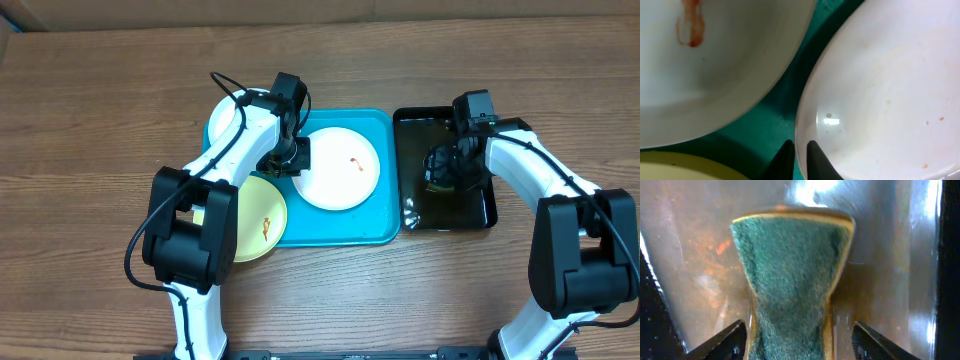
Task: Clean dirty plates on tray and stack at the side
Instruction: 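Dip and rub the sponge in the water with the right gripper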
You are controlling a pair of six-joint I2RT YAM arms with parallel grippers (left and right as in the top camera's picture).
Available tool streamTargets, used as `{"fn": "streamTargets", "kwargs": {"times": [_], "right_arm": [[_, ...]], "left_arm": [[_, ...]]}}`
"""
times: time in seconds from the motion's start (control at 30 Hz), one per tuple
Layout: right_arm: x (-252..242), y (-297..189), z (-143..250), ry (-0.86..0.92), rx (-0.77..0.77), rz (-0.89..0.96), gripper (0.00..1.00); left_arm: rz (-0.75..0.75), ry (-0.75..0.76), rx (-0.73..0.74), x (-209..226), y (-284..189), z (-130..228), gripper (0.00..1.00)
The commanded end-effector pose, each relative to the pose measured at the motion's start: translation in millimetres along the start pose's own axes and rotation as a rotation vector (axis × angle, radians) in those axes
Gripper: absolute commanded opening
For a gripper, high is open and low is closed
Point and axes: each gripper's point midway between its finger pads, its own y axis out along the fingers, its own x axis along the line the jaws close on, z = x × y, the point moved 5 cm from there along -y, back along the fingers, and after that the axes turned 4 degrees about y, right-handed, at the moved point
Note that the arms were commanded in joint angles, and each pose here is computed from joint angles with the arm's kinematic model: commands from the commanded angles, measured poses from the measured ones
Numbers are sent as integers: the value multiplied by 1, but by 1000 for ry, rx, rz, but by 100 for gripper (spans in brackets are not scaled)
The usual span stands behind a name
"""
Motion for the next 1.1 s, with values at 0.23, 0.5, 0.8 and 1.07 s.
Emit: {"fn": "streamTargets", "kwargs": {"times": [0.23, 0.5, 0.8, 1.07], "right_arm": [[0, -1, -2, -3, -13, 1, 69], [0, 2, 0, -1, -6, -8, 60], [2, 10, -2, -4, -46, -28, 4], [15, -37, -21, -21, -8, -41, 4]], "left_arm": [[-4, -51, 34, -2, 6, 5, 17], [-11, -52, 31, -3, 15, 8, 20], [-7, -51, 20, -2, 20, 9, 20], [-2, -49, -1, -4, 20, 4, 4]]}}
